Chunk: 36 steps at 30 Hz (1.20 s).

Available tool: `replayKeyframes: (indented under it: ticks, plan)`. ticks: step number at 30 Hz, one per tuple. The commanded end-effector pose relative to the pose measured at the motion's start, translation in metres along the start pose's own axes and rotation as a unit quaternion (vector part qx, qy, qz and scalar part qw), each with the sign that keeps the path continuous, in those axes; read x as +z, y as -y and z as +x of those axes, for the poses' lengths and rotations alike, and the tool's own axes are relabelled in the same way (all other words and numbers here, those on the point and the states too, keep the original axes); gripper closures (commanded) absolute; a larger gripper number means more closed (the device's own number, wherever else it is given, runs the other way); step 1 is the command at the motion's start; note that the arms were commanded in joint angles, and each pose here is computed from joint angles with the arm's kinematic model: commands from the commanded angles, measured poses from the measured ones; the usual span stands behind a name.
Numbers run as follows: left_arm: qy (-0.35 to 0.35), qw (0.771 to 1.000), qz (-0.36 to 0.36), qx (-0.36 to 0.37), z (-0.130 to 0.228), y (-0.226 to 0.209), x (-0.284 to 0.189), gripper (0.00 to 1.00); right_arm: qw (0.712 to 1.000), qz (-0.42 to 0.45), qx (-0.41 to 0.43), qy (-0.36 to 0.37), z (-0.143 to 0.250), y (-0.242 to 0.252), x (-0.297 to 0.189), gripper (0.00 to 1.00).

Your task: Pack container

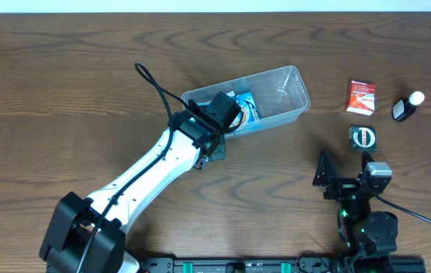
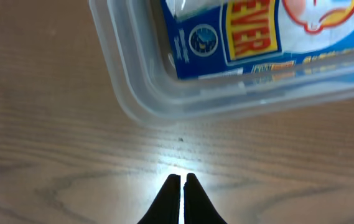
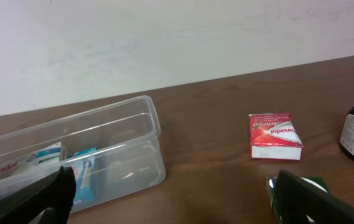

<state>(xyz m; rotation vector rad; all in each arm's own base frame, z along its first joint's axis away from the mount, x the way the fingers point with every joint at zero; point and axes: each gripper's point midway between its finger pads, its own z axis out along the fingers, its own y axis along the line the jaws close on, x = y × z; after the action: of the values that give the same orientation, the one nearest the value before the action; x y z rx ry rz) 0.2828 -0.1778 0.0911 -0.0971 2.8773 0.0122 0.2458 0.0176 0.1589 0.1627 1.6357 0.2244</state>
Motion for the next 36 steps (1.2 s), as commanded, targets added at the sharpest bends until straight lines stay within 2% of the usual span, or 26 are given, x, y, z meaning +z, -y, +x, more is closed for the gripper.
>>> replayKeyframes:
  ticks: [1,15,18,23,26,36]
  plan:
    - [0.014,1.0,-0.027,-0.004,-0.005,-0.009,0.006,0.94,1.0,0.004,-0.006,-0.001,0.001,0.002,0.0,0.01]
    - [0.051,0.997,-0.055,0.0,-0.019,-0.018,0.004,0.94,1.0,0.004,-0.007,-0.001,0.001,0.002,0.0,0.01]
    - [0.033,0.999,-0.036,0.001,-0.013,-0.011,0.005,0.94,1.0,0.004,-0.007,-0.001,0.001,0.002,0.0,0.01]
    - [-0.037,0.998,0.049,0.001,0.011,0.018,0.005,0.94,1.0,0.004,-0.007,-0.001,0.001,0.002,0.0,0.01]
    - [-0.059,0.996,0.065,0.001,0.019,0.023,0.003,0.94,1.0,0.004,-0.007,-0.001,0.001,0.002,0.0,0.01]
    - [-0.022,0.999,0.045,0.001,0.005,0.017,0.006,0.94,1.0,0.004,-0.007,-0.001,0.001,0.002,0.0,0.01]
